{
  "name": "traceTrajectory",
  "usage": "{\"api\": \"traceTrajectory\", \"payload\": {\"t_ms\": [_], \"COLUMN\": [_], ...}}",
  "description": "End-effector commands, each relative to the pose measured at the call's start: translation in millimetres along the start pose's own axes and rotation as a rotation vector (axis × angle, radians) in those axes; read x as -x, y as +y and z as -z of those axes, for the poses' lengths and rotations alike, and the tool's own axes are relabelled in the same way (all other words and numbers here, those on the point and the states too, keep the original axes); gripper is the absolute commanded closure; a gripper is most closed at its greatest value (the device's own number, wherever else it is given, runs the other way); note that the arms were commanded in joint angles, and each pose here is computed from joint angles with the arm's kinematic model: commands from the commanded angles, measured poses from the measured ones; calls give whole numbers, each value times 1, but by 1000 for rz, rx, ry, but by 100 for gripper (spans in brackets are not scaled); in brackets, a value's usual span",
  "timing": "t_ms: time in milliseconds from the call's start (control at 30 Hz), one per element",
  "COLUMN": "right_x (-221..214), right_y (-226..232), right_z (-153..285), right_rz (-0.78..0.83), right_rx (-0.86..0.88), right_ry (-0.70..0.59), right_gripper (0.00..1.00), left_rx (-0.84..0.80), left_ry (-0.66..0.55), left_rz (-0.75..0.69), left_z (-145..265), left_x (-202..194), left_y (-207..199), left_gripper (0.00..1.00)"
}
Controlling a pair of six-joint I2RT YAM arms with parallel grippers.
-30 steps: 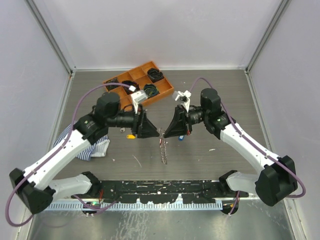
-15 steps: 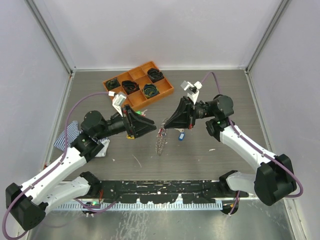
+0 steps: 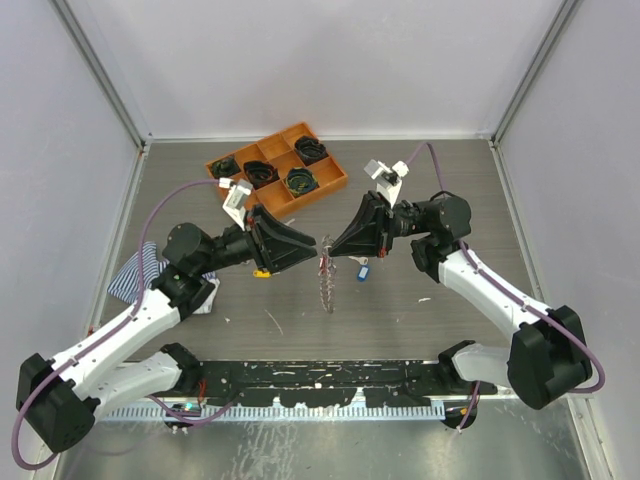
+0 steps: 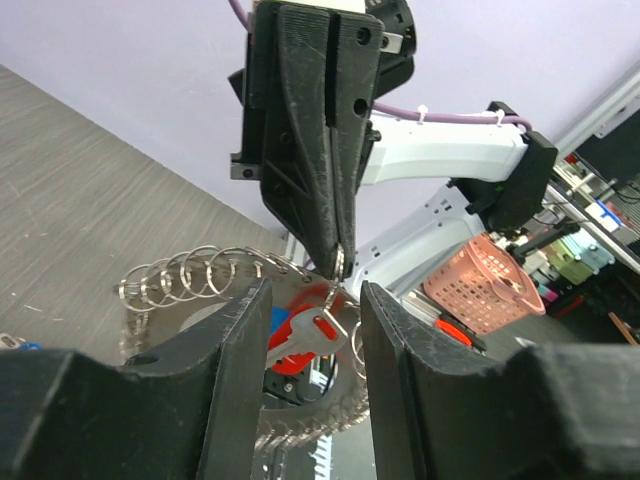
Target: Remove the keys from the keyring
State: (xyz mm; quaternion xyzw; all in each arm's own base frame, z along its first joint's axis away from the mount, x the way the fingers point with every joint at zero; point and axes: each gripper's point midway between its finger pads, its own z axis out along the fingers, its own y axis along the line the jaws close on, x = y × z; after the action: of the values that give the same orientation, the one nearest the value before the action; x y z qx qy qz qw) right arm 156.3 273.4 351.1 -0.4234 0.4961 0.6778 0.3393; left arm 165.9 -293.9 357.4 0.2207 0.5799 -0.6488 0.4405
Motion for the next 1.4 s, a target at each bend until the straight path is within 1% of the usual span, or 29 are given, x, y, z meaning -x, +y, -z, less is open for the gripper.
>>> {"api": "traceTrajectory", "payload": {"t_ms": [0, 233, 467, 600, 633, 700, 733, 900, 1100, 1367], "right_x": [14, 15, 14, 13, 13, 13, 13, 15, 23, 31], "right_y": [4, 3, 3, 2, 3, 3, 3, 4, -2, -12], "right_z": [-1, 0, 0, 0, 0, 0, 0, 1, 3, 2], "right_rz": [72, 68, 65, 63, 63, 62, 63, 64, 51, 23], "right_rx": [1, -2, -2, -1, -2, -2, -1, -4, -28, -59], "right_ry": [-40, -41, -39, -37, -38, -38, -38, -40, -65, -119], "right_gripper": [99, 99, 99, 99, 99, 99, 99, 99, 99, 99], "left_rx": [-101, -121, -120, -121, -124, -127, -130, -127, -146, -161], "left_ry": [-12, 20, 36, 39, 41, 48, 50, 63, 61, 27], "left_rz": [-40, -23, -10, -8, -8, -8, -7, 3, 43, 32], "left_z": [0, -2, -7, -8, -8, -8, -8, -7, -9, -19], "left_x": [7, -3, -8, -8, -8, -9, -9, -14, -19, -22], "left_y": [-21, -22, -18, -18, -19, -19, -19, -17, -17, -18], "left_gripper": [58, 59, 63, 72, 75, 87, 90, 100, 100, 100]}}
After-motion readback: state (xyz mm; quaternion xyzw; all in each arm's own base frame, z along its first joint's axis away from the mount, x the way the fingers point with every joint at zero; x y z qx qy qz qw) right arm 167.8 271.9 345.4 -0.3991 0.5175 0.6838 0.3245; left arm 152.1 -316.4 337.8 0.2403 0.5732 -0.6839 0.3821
